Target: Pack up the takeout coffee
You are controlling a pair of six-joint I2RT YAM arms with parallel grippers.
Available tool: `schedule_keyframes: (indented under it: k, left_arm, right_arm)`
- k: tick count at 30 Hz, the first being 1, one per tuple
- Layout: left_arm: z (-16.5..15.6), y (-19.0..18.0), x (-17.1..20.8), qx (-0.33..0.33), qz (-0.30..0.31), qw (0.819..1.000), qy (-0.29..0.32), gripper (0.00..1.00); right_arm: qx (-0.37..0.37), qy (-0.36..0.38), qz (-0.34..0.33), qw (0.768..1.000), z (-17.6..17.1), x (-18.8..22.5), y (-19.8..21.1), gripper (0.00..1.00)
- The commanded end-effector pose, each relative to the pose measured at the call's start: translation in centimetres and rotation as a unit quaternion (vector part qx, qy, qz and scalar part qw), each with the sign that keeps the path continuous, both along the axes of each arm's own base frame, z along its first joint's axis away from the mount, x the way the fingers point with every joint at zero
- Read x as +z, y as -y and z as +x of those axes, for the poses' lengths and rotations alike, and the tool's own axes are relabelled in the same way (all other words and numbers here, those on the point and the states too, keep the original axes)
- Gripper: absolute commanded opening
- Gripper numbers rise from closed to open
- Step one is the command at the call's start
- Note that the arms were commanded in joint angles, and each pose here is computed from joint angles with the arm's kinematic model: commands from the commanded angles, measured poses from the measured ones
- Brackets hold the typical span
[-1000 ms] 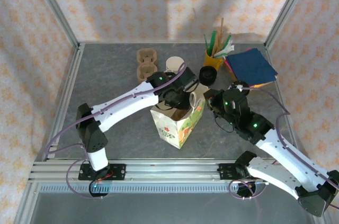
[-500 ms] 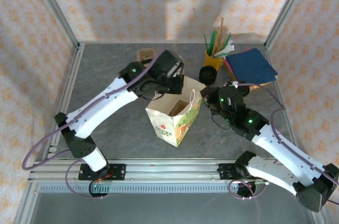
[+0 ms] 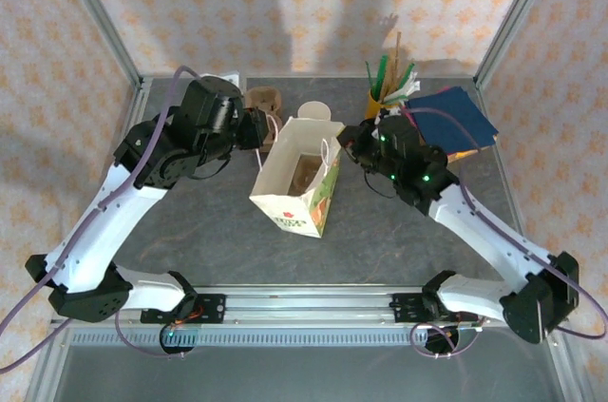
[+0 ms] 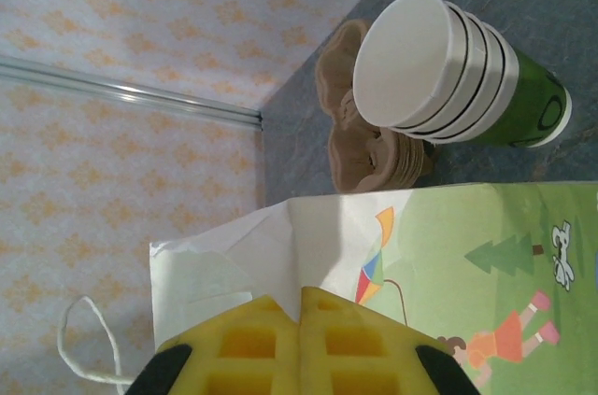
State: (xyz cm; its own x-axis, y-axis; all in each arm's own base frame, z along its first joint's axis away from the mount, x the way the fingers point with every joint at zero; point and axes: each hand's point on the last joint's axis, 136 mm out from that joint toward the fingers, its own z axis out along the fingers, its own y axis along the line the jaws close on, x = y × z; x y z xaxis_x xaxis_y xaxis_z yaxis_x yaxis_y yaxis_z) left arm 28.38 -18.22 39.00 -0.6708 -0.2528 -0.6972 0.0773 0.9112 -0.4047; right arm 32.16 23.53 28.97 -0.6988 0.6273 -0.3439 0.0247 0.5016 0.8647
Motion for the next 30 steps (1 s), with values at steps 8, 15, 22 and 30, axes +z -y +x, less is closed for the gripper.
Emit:
schedule_keyframes:
  k: [8, 15, 22, 30]
  left_arm:
    - [1.3, -0.6, -2.2, 0.019, 0.017, 1.000, -0.013, 0.23]
    - [1.8, -0.7, -3.0, 0.021, 0.019, 0.999, -0.021, 0.23]
    - [2.3, -0.7, -3.9, 0.020, 0.021, 0.999, -0.028, 0.23]
    - [2.5, -0.9, -4.5, 0.019, 0.009, 1.000, -0.021, 0.40]
  right_arm:
    - [0.152, 0.019, -0.006, 0.988, 1.4, 1.7, -2.5, 0.00]
    - [0.168, -0.008, -0.011, 0.986, 2.6, 0.3, -1.5, 0.04]
    - [0.150, -0.025, -0.049, 0.987, 4.5, -1.3, 0.6, 0.27]
    - [0.068, -0.029, -0.167, 0.983, 6.0, 0.7, 6.8, 0.62]
